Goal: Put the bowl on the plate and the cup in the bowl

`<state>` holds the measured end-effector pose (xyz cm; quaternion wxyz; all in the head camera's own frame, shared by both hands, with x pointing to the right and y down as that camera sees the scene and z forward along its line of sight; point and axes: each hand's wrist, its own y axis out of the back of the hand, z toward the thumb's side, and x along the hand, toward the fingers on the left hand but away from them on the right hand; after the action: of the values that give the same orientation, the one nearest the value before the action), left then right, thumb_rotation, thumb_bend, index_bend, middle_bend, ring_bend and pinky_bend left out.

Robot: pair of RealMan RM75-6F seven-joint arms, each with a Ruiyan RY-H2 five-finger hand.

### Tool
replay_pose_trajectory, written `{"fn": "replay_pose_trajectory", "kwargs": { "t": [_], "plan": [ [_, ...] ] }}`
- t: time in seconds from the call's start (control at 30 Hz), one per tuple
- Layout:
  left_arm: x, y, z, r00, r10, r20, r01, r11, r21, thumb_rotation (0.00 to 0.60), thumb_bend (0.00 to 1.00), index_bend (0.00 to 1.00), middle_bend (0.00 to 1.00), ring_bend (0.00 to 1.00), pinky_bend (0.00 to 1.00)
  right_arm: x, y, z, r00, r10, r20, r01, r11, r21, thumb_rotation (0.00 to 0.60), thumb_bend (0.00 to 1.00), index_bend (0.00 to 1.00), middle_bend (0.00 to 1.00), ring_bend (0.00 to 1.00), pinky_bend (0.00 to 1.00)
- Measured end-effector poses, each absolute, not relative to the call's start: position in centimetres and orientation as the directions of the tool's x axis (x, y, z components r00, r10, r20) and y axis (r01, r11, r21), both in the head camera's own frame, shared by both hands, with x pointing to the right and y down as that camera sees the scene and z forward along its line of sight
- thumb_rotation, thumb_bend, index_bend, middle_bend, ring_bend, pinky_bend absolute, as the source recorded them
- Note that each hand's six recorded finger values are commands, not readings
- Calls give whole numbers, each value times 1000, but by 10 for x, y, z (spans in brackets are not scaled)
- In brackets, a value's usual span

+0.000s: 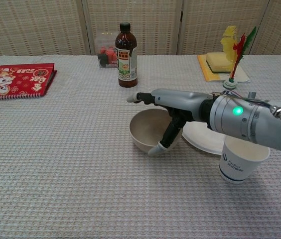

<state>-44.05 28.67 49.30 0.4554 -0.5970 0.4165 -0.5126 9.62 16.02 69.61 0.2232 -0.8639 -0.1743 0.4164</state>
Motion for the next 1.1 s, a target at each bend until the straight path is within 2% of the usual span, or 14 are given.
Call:
{"fn": "replay_pose_trajectory", "kwargs": {
  "t": [0.23,0.4,0.5,0.57,0.77,1.1],
  "plan": [
    [-441,287,492,127,-965,231,-34,-237,-971,600,314,0,0,0,262,95,162,703,589,479,-651,109,-845,-523,600,13,0,0,0,0],
    [-442,287,491,128,-965,227,-36,-233,-972,600,314,0,0,0,262,94,162,706,587,478,-653,101,-844,-527,600,120,0,0,0,6],
    [-442,287,490,128,-966,224,-37,-230,-972,600,314,0,0,0,262,94,161,706,585,489,-647,101,-836,-540,600,191,0,0,27,112],
    [-442,288,490,128,-966,223,-37,-229,-973,600,314,0,0,0,262,94,160,705,584,502,-638,104,-825,-555,600,236,0,16,97,231],
    [-442,288,489,124,-968,219,-38,-225,-974,600,314,0,0,0,262,96,157,702,576,534,-619,111,-801,-588,600,278,0,48,158,362],
    [-442,288,489,125,-968,216,-35,-222,-974,600,314,0,0,0,262,101,145,690,567,579,-585,147,-771,-620,600,262,0,52,160,365]
  ]
}}
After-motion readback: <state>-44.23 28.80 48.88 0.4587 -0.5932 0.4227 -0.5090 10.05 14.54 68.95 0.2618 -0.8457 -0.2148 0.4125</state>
